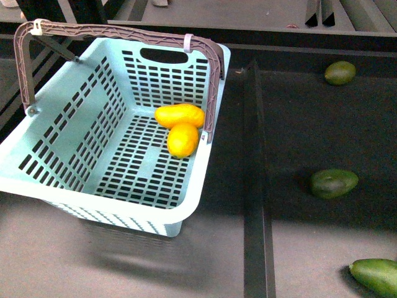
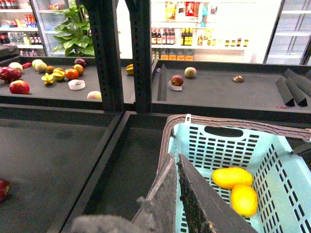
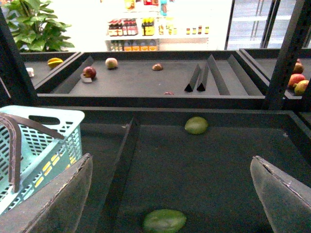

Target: Pick lemon and mango into basket

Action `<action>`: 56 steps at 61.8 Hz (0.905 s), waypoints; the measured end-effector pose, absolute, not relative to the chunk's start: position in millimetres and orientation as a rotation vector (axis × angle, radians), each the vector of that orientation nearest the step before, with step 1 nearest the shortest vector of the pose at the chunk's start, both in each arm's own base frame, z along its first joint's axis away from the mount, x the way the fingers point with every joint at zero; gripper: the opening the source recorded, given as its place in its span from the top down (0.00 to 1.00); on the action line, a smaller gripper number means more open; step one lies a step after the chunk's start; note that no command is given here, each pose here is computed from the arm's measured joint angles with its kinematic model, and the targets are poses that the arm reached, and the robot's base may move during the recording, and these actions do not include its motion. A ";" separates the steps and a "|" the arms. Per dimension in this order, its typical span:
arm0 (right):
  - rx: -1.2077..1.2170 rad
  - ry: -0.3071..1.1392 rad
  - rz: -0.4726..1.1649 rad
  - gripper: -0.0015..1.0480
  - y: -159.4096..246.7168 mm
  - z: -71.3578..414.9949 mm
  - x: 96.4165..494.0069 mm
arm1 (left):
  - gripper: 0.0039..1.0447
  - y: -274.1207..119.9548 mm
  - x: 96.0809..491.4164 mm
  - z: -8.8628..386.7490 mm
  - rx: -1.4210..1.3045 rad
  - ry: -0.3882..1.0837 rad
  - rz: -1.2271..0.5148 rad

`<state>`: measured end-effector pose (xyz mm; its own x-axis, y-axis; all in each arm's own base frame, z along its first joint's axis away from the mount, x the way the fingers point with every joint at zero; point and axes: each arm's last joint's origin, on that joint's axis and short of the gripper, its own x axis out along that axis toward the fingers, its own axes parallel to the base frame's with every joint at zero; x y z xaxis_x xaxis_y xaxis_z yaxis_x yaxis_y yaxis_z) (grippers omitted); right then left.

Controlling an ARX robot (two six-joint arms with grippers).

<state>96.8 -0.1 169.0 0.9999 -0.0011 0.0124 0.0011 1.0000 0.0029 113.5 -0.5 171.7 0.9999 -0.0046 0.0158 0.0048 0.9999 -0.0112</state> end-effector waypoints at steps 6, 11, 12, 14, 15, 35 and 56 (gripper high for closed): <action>0.003 -0.012 -0.001 0.08 -0.1 169.0 96.8 | 0.97 -0.5 111.0 171.6 -0.011 -0.016 -0.004; 0.003 -0.012 -0.001 0.08 -0.1 169.0 96.8 | 0.97 -0.5 109.1 171.4 -0.011 -0.016 -0.004; 0.003 -0.012 -0.001 0.08 -0.1 169.0 96.8 | 0.97 -0.5 109.0 171.3 -0.011 -0.015 -0.004; 0.003 -0.012 -0.001 0.08 -0.1 169.0 96.8 | 0.97 -0.5 108.3 171.2 -0.011 -0.016 -0.004; 0.003 -0.012 -0.001 0.08 -0.1 169.0 96.8 | 0.97 -0.5 107.2 171.0 -0.011 -0.015 -0.004; 0.003 -0.012 -0.001 0.08 -0.1 169.0 96.8 | 0.97 -0.4 97.1 168.6 -0.011 -0.012 -0.004; 0.003 -0.012 -0.001 0.08 -0.1 169.0 96.8 | 0.82 -0.4 97.1 168.5 -0.011 -0.012 -0.004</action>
<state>96.8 -0.1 169.0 0.9999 -0.0011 0.0124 0.0011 1.0000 0.0029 97.1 -0.4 168.5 0.9999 -0.0042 0.0116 0.0043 0.9999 -0.0113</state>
